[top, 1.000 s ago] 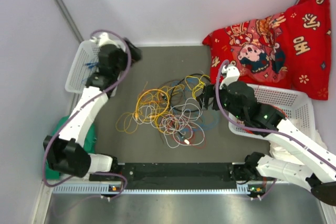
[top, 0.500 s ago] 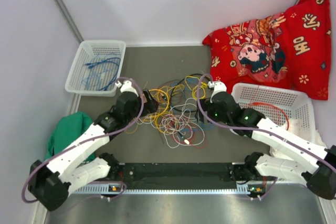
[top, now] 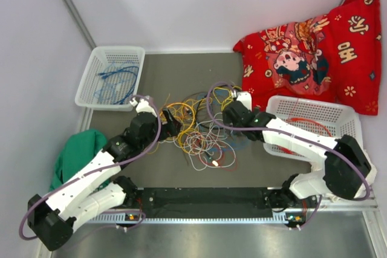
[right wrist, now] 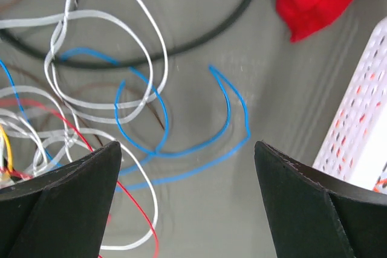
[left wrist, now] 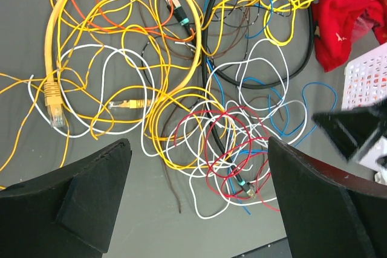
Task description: Untangle the cables
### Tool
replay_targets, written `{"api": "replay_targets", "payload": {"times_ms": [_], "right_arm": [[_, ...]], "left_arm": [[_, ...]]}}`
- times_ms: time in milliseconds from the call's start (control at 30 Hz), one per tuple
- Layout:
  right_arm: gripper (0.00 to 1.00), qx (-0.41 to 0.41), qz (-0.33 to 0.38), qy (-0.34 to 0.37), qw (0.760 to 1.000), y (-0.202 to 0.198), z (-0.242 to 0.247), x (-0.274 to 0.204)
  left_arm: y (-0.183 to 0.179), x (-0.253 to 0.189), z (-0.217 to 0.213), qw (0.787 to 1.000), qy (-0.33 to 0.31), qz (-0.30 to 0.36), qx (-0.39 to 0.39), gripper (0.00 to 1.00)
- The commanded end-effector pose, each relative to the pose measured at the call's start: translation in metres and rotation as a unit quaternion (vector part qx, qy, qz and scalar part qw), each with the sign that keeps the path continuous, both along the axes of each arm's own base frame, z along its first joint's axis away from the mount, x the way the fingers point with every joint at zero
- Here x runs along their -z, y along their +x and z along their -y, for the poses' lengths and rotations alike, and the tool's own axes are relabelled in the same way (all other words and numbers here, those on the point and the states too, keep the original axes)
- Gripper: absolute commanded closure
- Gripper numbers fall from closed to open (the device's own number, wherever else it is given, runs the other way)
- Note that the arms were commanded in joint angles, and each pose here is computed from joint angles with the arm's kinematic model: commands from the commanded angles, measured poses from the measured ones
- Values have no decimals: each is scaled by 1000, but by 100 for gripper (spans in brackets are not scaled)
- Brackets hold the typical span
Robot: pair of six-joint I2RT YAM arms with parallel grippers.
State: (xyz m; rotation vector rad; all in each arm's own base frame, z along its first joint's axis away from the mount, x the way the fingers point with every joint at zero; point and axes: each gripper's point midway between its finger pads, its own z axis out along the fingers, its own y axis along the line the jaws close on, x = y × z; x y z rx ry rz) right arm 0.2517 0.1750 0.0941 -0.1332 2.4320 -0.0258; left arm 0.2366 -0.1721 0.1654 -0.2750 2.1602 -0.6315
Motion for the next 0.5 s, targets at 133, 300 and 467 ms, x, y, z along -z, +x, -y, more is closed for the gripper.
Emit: {"api": "replay_targets", "payload": {"times_ms": [133, 300, 467], "right_arm": [[10, 4, 91, 133, 987, 26, -33, -58], [9, 2, 113, 167, 979, 18, -29, -65], [9, 2, 117, 154, 981, 14, -20, -69]], "left_arm": [[-9, -3, -7, 1000, 19, -12, 2, 1], [-10, 6, -11, 998, 42, -45, -7, 1], [-3, 3, -5, 998, 39, -47, -11, 1]]}}
